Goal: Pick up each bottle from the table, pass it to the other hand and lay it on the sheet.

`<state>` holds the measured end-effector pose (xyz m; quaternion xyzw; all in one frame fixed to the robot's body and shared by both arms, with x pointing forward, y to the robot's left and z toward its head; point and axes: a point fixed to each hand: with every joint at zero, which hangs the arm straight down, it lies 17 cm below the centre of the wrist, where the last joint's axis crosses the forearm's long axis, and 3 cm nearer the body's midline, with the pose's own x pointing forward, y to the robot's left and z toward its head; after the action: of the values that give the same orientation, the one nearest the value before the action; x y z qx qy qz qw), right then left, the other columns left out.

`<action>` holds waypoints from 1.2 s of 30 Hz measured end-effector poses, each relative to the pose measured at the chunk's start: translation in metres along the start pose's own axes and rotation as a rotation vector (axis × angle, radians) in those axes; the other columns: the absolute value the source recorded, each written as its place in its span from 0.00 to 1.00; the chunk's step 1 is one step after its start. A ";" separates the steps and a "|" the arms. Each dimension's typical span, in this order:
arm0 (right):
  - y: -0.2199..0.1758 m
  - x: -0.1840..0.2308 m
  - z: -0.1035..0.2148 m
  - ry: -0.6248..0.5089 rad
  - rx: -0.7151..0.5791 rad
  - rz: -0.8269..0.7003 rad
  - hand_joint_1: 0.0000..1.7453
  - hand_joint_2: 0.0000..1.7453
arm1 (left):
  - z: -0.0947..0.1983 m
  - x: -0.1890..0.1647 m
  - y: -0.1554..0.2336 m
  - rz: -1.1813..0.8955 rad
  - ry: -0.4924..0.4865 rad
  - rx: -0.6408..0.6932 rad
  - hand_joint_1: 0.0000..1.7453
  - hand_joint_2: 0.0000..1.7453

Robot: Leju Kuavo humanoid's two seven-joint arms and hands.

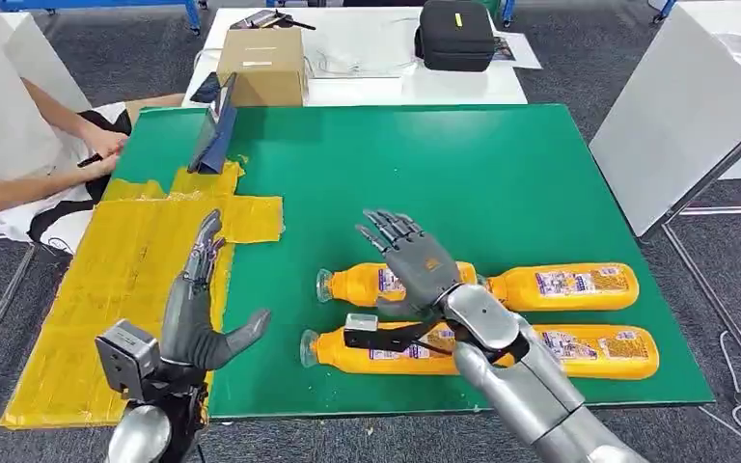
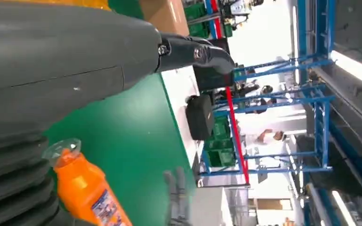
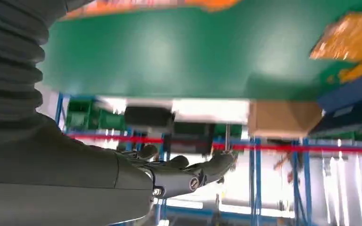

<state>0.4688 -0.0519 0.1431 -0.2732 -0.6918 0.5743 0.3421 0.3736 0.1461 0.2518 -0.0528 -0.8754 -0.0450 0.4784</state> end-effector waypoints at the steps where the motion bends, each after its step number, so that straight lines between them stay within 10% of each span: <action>1: 0.008 0.000 0.000 0.010 0.015 -0.009 0.00 1.00 | -0.001 0.000 -0.002 0.001 -0.001 -0.004 0.00 1.00; 29: 0.096 -0.091 0.020 0.286 0.259 0.230 0.00 1.00 | -0.009 -0.013 -0.023 0.009 0.028 -0.045 0.00 1.00; 30: 0.097 -0.092 0.020 0.289 0.266 0.229 0.14 1.00 | -0.010 -0.013 -0.023 0.009 0.028 -0.046 0.00 1.00; 31: 0.099 -0.094 0.021 0.294 0.280 0.227 0.74 1.00 | -0.010 -0.014 -0.023 0.009 0.030 -0.047 0.00 1.00; 33: 0.103 -0.098 0.022 0.302 0.305 0.223 0.94 1.00 | -0.010 -0.014 -0.024 0.009 0.031 -0.050 0.00 1.00; 36: 0.106 -0.105 0.025 0.317 0.318 0.239 0.97 1.00 | -0.010 -0.016 -0.026 0.010 0.035 -0.054 0.00 1.00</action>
<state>0.5126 -0.1280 0.0195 -0.3825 -0.4930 0.6622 0.4148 0.3868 0.1182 0.2426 -0.0694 -0.8650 -0.0670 0.4924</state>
